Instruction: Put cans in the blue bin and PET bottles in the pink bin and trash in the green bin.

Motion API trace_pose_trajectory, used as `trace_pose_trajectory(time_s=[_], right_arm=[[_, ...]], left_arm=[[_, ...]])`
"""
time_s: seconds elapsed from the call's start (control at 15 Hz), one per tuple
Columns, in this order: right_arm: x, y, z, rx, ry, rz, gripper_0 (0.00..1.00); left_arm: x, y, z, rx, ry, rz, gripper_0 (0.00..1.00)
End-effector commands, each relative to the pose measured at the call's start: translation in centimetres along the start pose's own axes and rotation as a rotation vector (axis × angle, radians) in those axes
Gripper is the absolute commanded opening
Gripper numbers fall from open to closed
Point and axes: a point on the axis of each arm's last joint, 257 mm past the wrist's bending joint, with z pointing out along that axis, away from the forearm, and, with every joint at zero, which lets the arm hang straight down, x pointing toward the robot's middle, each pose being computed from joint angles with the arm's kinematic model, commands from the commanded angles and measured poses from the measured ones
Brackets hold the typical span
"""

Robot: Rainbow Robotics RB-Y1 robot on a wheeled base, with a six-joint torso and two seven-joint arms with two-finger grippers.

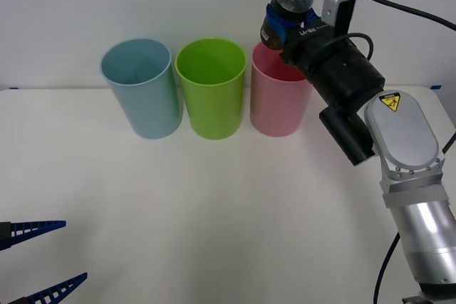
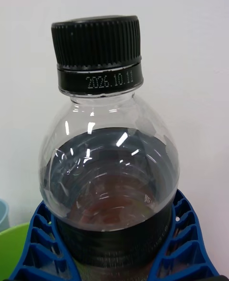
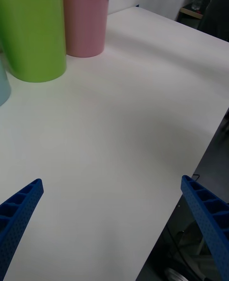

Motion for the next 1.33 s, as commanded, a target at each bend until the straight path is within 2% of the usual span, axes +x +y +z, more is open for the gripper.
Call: trace_pose_trajectory(time_s=[0.07, 0.53, 0.93, 1.33], right_arm=[[1.1, -1.6, 1.0, 0.042, 0.024, -0.011, 0.0], [2.9, -3.0, 0.9, 0.058, 0.069, -0.043, 0.0], [3.5, -2.0, -0.9, 0.03, 0.078, -0.041, 0.0], [4.1, -2.4, -1.4, 0.033, 0.093, -0.05, 0.0]], left_arm=[[0.0, 0.0, 0.0, 0.0, 0.0, 0.0, 1.0], [0.0, 0.0, 0.0, 0.0, 0.0, 0.0, 1.0], [0.0, 0.0, 0.0, 0.0, 0.0, 0.0, 1.0], [0.0, 0.0, 0.0, 0.0, 0.0, 0.0, 1.0]])
